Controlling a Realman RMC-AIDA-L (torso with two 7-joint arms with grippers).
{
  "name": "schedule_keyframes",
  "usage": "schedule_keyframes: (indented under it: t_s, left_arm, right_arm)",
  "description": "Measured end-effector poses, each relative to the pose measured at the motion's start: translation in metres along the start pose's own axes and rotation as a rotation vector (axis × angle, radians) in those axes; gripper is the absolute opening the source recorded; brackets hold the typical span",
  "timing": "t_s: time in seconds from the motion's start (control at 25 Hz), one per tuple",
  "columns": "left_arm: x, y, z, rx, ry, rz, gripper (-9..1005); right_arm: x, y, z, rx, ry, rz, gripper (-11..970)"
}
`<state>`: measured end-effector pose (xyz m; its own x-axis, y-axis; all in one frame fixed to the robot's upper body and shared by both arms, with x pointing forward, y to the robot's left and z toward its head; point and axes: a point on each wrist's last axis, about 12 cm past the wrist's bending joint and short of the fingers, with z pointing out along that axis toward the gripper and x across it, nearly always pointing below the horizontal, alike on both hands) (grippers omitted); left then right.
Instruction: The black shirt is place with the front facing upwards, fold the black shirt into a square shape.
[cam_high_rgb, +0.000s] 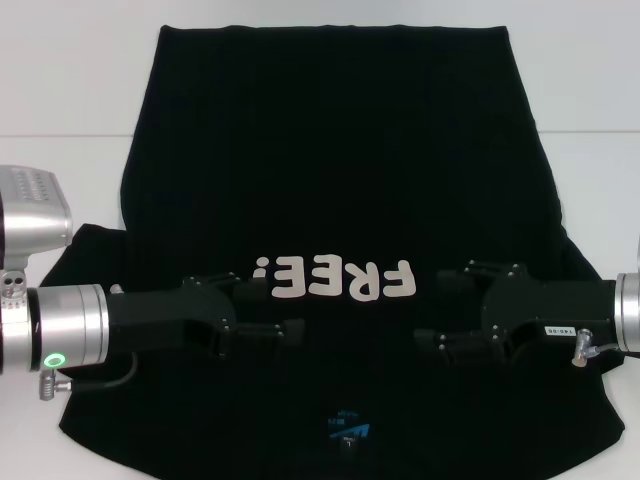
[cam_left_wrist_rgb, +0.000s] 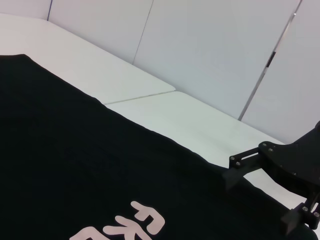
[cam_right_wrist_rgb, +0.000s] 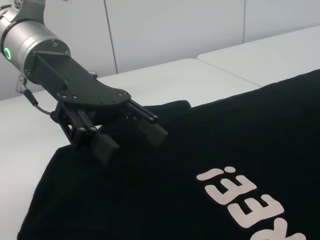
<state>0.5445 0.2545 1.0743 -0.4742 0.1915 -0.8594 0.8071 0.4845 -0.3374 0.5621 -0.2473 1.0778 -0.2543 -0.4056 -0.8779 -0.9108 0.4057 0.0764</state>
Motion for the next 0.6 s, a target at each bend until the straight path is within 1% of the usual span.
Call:
schedule_keyframes:
  t_s: [0.48, 0.6]
  left_arm:
    - [0.0007, 0.0002, -0.0005, -0.003, 0.0, -0.002, 919]
    - [0.0003, 0.0013, -0.0026, -0.013, -0.018, -0.011, 916]
  right_arm:
    - [0.0004, 0.0003, 0.0002, -0.001, 0.0, 0.002, 941]
    - [0.0005, -0.0007, -0.0006, 0.005, -0.001, 0.008, 941]
